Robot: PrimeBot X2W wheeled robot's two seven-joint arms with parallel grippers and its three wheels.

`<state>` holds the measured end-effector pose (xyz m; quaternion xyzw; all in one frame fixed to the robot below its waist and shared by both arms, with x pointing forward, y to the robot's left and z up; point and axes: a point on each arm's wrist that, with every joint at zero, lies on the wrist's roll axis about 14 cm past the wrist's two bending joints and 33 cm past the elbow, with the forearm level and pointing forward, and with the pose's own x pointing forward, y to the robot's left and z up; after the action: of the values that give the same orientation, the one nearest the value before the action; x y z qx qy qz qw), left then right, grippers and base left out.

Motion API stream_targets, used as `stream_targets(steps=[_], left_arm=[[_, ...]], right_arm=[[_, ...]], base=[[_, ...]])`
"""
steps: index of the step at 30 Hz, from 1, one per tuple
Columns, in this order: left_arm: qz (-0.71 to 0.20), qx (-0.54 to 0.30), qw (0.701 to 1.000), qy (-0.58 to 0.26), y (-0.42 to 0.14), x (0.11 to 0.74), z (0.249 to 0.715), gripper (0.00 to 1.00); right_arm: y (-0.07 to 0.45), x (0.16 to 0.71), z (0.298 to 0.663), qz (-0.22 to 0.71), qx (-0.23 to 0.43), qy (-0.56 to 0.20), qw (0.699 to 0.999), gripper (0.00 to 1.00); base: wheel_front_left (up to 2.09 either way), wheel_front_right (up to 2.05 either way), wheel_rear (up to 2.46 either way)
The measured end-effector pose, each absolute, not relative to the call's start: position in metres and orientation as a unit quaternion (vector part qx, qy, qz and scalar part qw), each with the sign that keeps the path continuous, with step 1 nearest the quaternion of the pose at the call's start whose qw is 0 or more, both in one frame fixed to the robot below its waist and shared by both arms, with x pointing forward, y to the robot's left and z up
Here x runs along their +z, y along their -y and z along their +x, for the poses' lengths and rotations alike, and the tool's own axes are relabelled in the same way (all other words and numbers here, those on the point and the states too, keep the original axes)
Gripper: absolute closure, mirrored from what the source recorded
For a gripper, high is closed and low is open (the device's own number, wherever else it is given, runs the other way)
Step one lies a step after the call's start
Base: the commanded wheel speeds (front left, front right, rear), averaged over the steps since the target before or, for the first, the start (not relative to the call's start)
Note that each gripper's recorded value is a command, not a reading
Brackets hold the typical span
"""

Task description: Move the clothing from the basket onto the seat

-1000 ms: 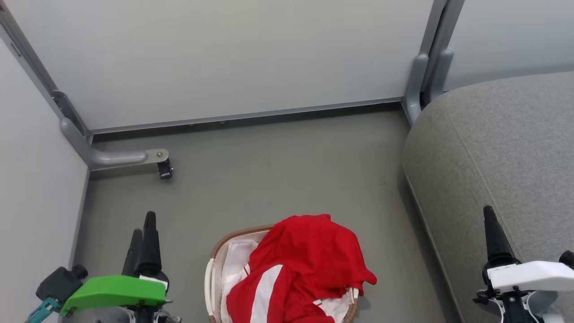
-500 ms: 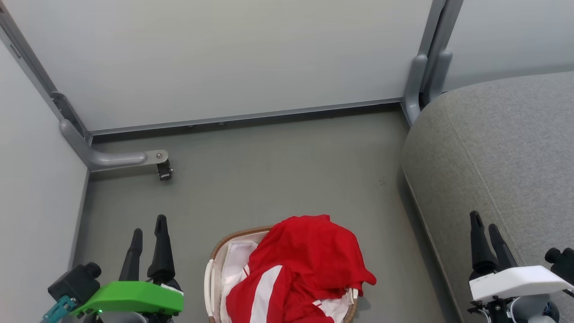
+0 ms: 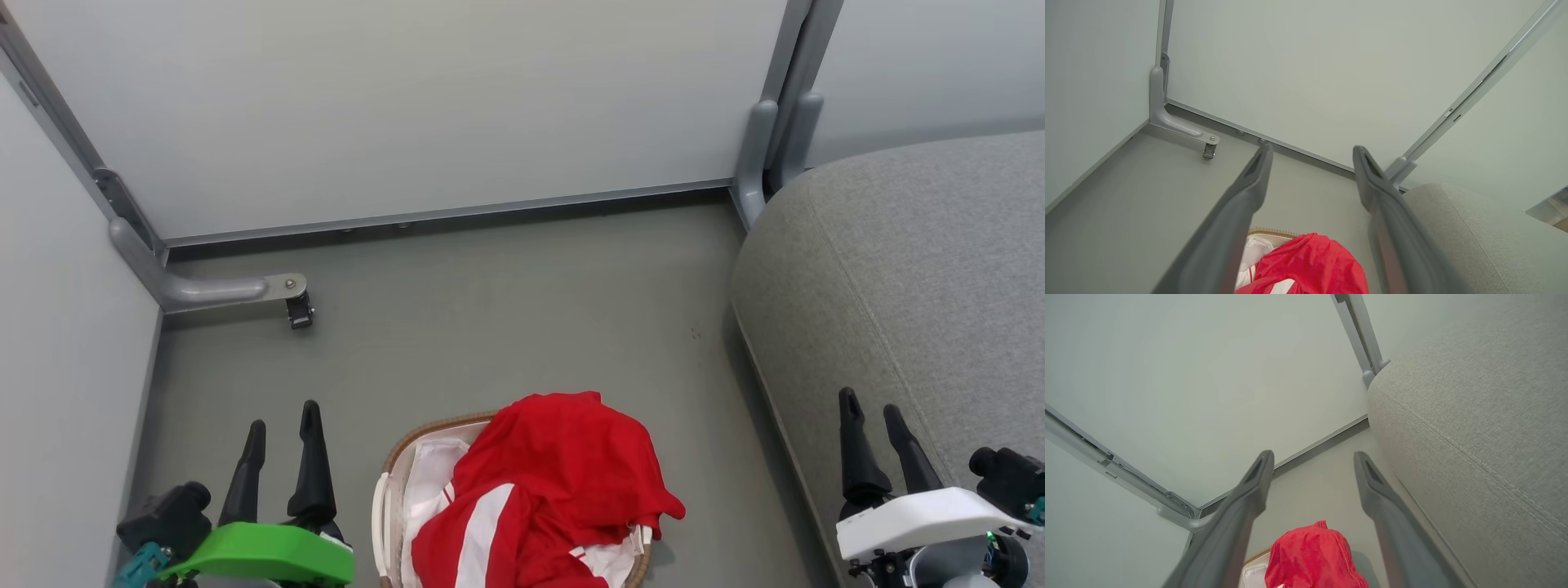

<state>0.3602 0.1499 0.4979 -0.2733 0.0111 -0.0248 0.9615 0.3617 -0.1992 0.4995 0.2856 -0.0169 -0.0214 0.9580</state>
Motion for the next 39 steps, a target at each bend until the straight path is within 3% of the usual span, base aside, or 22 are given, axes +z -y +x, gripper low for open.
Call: stream_targets(steps=[39], left_arm=[[-0.13,-0.046,0.99,-0.022,-0.134,0.476,0.347,0.0]], right_arm=[[0.177,0.496,0.363,0.112,0.025,0.02,0.993,0.0]], base=[[0.0,0.0,0.0]])
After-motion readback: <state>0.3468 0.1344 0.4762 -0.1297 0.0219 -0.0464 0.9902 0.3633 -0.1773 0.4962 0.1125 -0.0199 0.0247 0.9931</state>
